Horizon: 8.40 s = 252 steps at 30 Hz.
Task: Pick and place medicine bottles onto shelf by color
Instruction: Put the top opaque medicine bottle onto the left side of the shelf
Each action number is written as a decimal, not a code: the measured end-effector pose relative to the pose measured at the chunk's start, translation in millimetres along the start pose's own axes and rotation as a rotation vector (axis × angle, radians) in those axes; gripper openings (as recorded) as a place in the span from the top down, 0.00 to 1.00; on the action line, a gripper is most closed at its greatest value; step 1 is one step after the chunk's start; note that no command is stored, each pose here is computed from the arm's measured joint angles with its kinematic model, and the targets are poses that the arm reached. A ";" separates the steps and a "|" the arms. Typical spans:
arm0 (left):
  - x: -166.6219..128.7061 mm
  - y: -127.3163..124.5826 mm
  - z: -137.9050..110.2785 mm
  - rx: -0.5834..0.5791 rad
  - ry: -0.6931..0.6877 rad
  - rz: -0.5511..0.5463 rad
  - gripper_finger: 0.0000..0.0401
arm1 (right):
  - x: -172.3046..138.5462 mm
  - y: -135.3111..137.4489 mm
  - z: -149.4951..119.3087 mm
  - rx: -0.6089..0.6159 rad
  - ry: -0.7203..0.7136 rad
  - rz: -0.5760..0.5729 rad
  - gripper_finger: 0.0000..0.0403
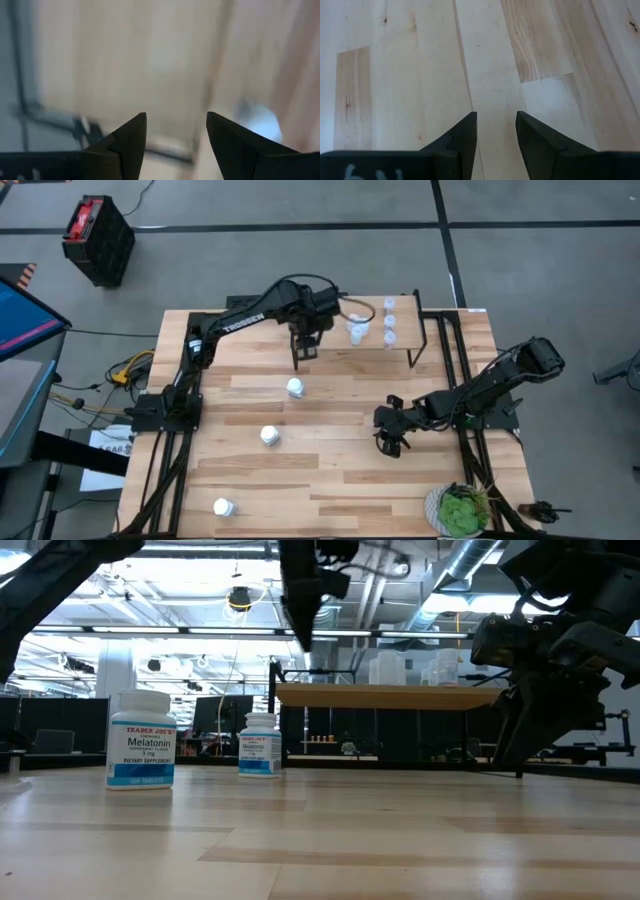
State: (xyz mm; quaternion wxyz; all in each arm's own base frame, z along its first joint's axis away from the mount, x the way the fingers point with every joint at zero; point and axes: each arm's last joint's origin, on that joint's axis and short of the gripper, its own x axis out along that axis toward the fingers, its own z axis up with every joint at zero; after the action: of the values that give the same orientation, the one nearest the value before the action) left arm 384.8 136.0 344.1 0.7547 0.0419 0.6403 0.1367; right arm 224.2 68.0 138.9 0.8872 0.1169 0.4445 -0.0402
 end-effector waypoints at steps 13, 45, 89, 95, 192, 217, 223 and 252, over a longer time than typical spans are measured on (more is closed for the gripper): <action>-71.2 -7.5 -34.6 -0.065 -0.179 -0.153 0.52 | 4.2 -0.1 -1.6 0.020 0.010 -0.008 0.61; 55.0 -94.4 -193.0 0.104 -0.469 -0.207 0.52 | 7.6 0.4 0.0 0.030 -0.007 -0.002 0.61; 108.7 -123.9 -132.2 0.278 -0.116 -0.184 0.52 | 7.5 1.1 1.2 0.031 -0.019 0.005 0.61; 107.8 -128.2 -140.2 0.227 -0.030 -0.198 0.52 | 7.4 1.5 1.9 0.033 -0.025 0.008 0.61; 134.3 -193.3 -80.9 1.048 -0.199 0.024 0.52 | 7.3 3.5 5.3 0.038 -0.061 0.030 0.61; 139.1 -200.4 -76.0 0.658 -0.266 -0.184 0.52 | 20.3 15.4 21.2 0.105 -0.295 0.035 0.65; 139.1 -200.5 -75.9 0.580 -0.260 -0.200 0.52 | 46.2 27.8 36.1 0.056 -0.278 0.007 0.69; 138.8 -200.8 -75.5 0.470 -0.252 -0.212 0.52 | 66.0 50.4 81.1 -0.032 -0.215 -0.239 0.75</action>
State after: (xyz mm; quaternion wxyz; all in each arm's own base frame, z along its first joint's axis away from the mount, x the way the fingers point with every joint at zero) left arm 361.4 -29.0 150.4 0.8081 0.1649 0.5562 -0.1014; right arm 336.0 99.2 141.7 0.9203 0.0440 0.3583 -0.1507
